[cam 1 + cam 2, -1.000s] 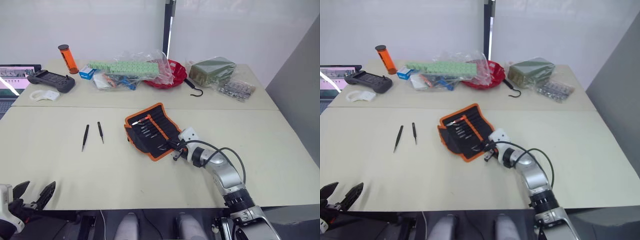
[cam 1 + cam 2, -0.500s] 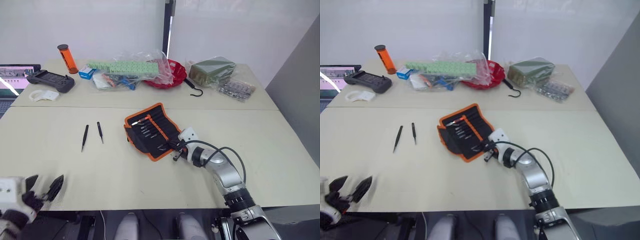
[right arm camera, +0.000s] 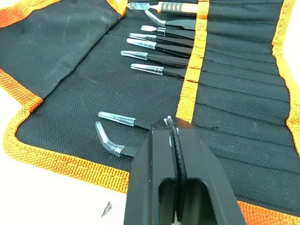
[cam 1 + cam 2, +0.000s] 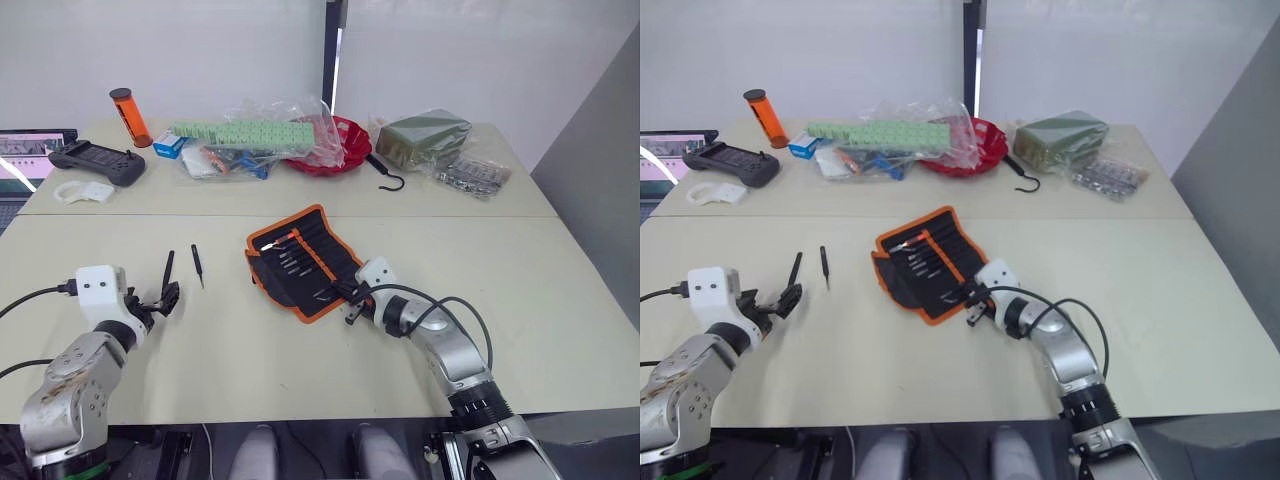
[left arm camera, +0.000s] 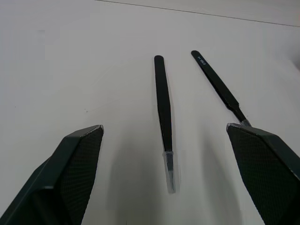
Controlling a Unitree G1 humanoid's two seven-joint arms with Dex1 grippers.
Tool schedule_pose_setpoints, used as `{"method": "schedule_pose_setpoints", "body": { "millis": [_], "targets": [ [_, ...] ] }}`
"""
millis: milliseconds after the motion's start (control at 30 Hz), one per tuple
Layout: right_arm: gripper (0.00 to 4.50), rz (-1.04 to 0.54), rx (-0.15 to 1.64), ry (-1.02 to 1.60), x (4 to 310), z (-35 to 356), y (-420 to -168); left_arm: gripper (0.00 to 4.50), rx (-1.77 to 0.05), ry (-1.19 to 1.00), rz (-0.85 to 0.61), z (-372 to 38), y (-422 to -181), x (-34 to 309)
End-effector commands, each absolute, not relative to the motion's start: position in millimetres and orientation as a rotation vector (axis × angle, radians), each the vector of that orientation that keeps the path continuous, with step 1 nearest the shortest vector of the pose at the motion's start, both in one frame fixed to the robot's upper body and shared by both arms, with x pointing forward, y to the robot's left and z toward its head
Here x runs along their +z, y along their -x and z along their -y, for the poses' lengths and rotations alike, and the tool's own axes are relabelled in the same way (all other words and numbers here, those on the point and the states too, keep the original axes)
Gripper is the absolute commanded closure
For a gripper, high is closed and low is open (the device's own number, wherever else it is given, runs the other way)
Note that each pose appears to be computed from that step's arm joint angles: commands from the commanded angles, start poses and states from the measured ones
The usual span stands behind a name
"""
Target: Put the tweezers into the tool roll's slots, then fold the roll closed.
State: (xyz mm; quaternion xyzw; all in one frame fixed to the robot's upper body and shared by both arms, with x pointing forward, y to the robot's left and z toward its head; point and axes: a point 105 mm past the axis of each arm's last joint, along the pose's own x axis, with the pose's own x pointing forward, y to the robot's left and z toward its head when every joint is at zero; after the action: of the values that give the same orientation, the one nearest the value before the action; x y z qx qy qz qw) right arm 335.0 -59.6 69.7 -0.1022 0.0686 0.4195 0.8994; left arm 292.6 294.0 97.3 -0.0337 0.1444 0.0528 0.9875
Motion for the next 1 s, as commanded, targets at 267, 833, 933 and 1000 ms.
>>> {"method": "schedule_pose_setpoints", "body": {
  "millis": [267, 833, 933, 1000],
  "targets": [
    [4.5, -0.257, 0.859, 0.224, 44, 64, -329, 2.47, 0.132, 0.027, -0.363, -288, -313, 84],
    [4.5, -0.246, 0.841, 0.226, 46, 65, -332, 4.48, -0.106, -0.139, 0.081, -265, -332, 201],
    [4.5, -0.236, 0.826, 0.22, 47, 66, -334, 4.48, -0.383, -0.191, 0.196, -216, -326, 232],
    [4.5, -0.217, 0.805, 0.206, 51, 67, -335, 4.48, -0.572, -0.211, 0.146, -185, -324, 231]
  ]
}}
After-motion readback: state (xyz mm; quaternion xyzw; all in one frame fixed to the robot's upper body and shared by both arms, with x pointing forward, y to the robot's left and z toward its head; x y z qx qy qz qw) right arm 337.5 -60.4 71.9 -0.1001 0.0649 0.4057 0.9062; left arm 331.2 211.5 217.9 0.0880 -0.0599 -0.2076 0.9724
